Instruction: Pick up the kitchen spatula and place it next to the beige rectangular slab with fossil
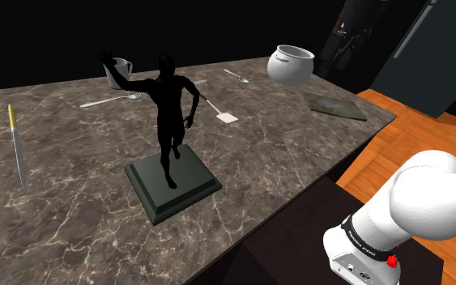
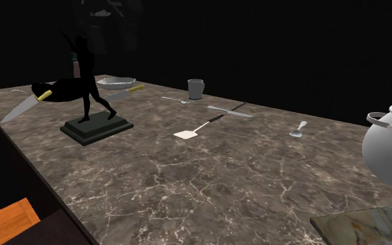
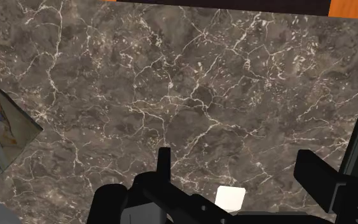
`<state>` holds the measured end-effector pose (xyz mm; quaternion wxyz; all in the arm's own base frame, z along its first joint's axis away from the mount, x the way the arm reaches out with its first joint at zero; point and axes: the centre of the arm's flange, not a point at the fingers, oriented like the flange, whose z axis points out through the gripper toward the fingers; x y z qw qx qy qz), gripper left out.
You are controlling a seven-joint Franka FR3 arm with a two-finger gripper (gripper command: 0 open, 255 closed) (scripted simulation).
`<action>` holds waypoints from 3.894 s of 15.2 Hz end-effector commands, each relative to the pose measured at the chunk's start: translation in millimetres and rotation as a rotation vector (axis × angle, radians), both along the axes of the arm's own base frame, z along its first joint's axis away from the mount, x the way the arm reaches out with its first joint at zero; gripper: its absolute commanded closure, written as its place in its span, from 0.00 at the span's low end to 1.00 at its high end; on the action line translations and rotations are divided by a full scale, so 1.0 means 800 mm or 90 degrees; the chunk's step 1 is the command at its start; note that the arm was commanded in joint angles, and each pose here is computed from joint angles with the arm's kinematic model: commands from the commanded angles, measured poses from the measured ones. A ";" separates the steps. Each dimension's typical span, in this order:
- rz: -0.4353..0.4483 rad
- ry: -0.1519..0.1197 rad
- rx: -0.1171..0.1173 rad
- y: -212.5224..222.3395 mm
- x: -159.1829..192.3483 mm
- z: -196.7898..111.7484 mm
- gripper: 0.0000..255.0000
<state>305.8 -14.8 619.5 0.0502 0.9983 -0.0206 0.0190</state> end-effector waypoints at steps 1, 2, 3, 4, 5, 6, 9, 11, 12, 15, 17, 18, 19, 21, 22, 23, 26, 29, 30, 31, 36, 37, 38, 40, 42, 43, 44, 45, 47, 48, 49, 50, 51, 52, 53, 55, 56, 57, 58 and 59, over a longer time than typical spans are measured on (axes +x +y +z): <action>0.000 0.000 0.000 0.000 0.000 0.000 0.00; -0.001 -0.001 0.002 0.001 0.014 -0.009 0.00; -0.002 -0.001 0.004 0.002 0.027 -0.018 0.00; -0.002 -0.002 0.005 0.003 0.041 -0.027 0.00; -0.003 -0.002 0.007 0.004 0.054 -0.036 0.00; -0.004 -0.003 0.009 0.005 0.068 -0.045 0.00; -0.006 -0.005 0.015 0.009 0.109 -0.072 0.00; -0.008 -0.006 0.018 0.011 0.136 -0.089 0.00; -0.009 -0.007 0.020 0.012 0.149 -0.098 0.00; -0.011 -0.008 0.025 0.015 0.190 -0.125 0.00; -0.013 -0.010 0.029 0.018 0.218 -0.142 0.00; -0.014 -0.010 0.031 0.019 0.232 -0.151 0.00; -0.015 -0.011 0.033 0.020 0.245 -0.160 0.00; -0.016 -0.012 0.036 0.022 0.273 -0.177 0.00; -0.017 -0.013 0.038 0.024 0.286 -0.186 0.00; -0.018 -0.013 0.040 0.025 0.300 -0.195 0.00; -0.020 -0.015 0.045 0.028 0.341 -0.221 0.00; -0.023 -0.017 0.051 0.032 0.383 -0.246 0.00; -0.023 -0.017 0.053 0.033 0.397 -0.255 0.00; -0.024 -0.018 0.054 0.035 0.410 -0.263 0.00; -0.028 -0.021 0.063 0.040 0.472 -0.301 0.00; -0.028 -0.021 0.063 0.040 0.473 -0.308 0.00; -0.028 -0.021 0.063 0.040 0.473 -0.315 0.00; -0.028 -0.021 0.063 0.040 0.474 -0.328 0.00; -0.028 -0.021 0.063 0.040 0.475 -0.341 0.00; -0.028 -0.021 0.063 0.040 0.475 -0.347 0.00; -0.028 -0.021 0.063 0.040 0.476 -0.351 0.00; -0.028 -0.021 0.063 0.040 0.476 -0.351 0.00; -0.028 -0.021 0.063 0.040 0.476 -0.351 0.00; -0.028 -0.021 0.063 0.040 0.476 -0.351 0.00; -0.028 -0.021 0.063 0.040 0.476 -0.351 0.00; -0.028 -0.021 0.063 0.040 0.476 -0.351 0.00; -0.028 -0.021 0.063 0.040 0.476 -0.351 0.00; -0.028 -0.021 0.063 0.040 0.476 -0.351 1.00; -0.028 -0.021 0.063 0.040 0.476 -0.351 1.00; -0.028 -0.021 0.063 0.040 0.476 -0.351 1.00; -0.028 -0.021 0.063 0.040 0.476 -0.351 1.00; -0.028 -0.021 0.063 0.040 0.476 -0.351 1.00; -0.028 -0.021 0.063 0.040 0.476 -0.351 1.00; -0.028 -0.021 0.063 0.040 0.476 -0.351 1.00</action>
